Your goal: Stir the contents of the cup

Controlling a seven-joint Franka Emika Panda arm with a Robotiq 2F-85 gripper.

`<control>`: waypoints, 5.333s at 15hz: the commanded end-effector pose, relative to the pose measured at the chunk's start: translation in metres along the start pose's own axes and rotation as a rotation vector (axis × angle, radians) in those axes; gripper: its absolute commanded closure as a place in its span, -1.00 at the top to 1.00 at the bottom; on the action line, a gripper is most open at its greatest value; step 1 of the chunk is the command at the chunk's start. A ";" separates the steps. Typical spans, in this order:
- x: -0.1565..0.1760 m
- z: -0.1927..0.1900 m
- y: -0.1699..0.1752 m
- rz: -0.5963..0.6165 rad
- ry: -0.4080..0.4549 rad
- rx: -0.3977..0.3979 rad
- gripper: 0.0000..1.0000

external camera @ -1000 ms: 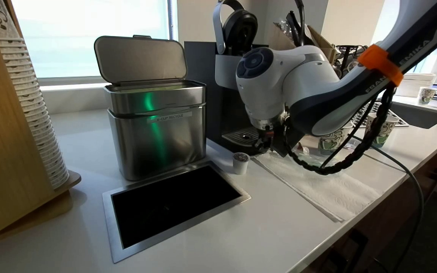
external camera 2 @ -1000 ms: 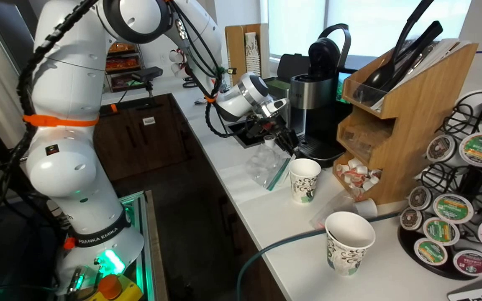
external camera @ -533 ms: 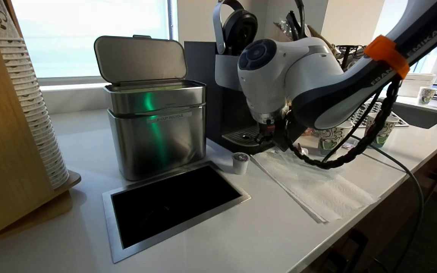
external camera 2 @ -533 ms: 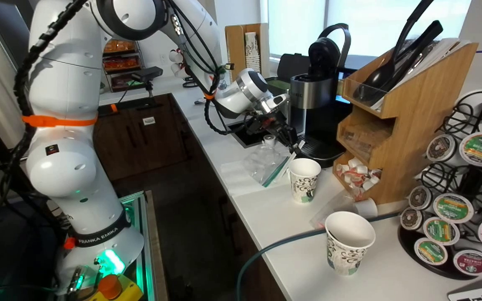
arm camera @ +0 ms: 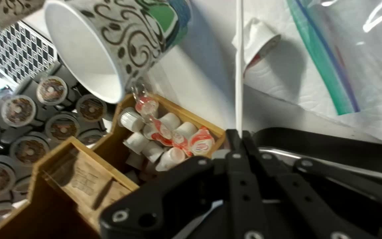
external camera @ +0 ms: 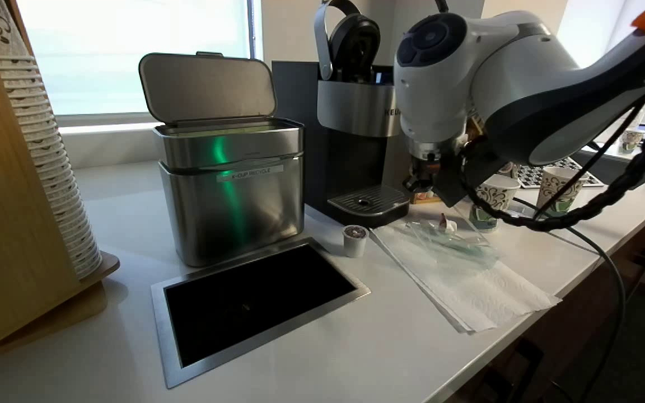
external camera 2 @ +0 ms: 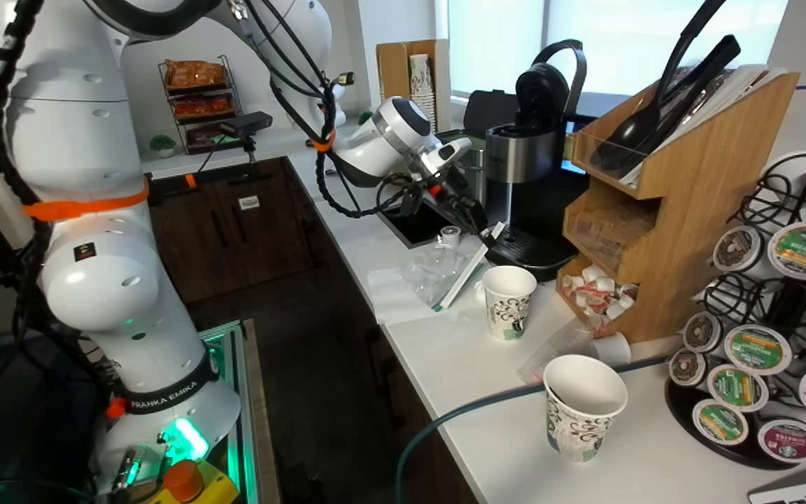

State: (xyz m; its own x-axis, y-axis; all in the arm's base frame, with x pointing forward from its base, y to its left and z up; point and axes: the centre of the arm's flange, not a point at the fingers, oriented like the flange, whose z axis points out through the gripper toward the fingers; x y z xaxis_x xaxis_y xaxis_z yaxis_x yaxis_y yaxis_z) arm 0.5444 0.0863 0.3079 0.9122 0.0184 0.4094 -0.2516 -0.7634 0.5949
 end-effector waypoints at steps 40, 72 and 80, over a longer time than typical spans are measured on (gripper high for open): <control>-0.009 -0.061 0.219 1.497 0.244 -0.443 -0.99; -0.017 0.030 0.093 1.261 0.151 -0.577 -0.99; 0.011 0.034 0.090 1.279 0.168 -0.579 -0.99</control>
State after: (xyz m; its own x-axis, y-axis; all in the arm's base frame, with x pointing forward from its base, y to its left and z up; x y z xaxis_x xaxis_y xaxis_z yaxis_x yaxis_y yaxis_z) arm 0.5246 -0.0045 0.3407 -0.0618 -0.3739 0.9254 -0.9980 0.0351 -0.0524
